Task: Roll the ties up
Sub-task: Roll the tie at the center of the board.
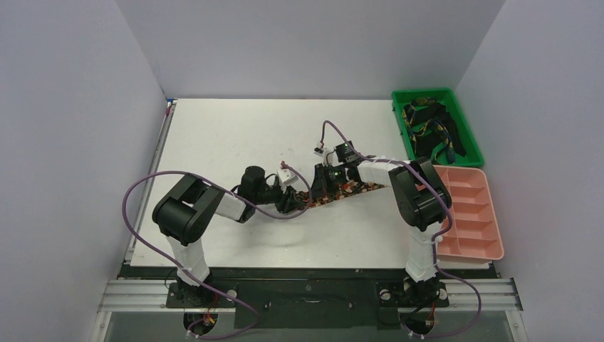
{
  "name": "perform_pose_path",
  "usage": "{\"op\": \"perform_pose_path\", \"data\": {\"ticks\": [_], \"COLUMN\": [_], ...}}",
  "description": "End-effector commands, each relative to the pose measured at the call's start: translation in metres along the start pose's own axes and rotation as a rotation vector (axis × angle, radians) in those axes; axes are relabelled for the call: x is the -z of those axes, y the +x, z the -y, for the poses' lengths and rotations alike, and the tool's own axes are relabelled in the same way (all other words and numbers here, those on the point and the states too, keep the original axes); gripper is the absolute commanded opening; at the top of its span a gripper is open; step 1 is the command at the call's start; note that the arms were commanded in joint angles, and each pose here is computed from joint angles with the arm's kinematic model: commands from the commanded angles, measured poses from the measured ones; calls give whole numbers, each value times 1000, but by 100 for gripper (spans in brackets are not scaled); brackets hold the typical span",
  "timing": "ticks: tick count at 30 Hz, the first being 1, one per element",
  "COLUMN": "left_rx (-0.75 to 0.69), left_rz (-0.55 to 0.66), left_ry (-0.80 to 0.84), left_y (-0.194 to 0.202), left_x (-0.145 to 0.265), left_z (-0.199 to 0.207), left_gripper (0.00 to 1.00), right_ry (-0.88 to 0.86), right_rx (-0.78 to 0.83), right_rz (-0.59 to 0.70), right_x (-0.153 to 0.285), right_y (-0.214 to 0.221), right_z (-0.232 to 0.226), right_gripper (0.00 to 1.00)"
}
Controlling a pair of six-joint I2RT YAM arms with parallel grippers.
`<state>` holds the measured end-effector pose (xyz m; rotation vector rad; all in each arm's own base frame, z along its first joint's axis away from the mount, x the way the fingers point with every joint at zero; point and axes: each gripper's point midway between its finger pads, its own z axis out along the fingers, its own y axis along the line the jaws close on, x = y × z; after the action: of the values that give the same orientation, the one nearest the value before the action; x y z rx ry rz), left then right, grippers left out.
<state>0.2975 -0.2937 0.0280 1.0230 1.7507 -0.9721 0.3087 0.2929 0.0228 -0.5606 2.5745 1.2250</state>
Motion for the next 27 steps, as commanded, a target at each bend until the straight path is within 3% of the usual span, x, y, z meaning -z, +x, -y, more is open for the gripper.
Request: {"op": "perform_pose_path", "data": {"ticks": [1, 5, 9, 14, 16, 20, 23, 27], "left_rx": [-83, -81, -64, -44, -44, -45, -79, -63], "left_rz": [94, 106, 49, -163, -260, -431, -519, -598], "left_ry": [27, 41, 61, -14, -42, -55, -37, 1], "left_y": [-59, -69, -51, 12, 35, 55, 58, 68], "left_x": [-5, -17, -33, -37, -32, -30, -29, -24], "left_z": [6, 10, 12, 1, -4, -5, -2, 10], "left_gripper": [36, 37, 38, 37, 31, 26, 25, 23], "right_ry": [191, 183, 180, 145, 125, 93, 98, 84], "right_rx": [-23, -31, -40, -50, -44, -49, -75, -114], "right_rz": [-102, -93, -75, -55, -45, -53, -79, -107], "right_x": [-13, -17, -19, -18, -17, -12, 5, 32], "right_y": [47, 47, 44, 41, 38, 35, 31, 24], "right_z": [41, 37, 34, 25, 18, 10, 16, 20], "right_gripper": [0, 0, 0, 0, 0, 0, 7, 28]}}
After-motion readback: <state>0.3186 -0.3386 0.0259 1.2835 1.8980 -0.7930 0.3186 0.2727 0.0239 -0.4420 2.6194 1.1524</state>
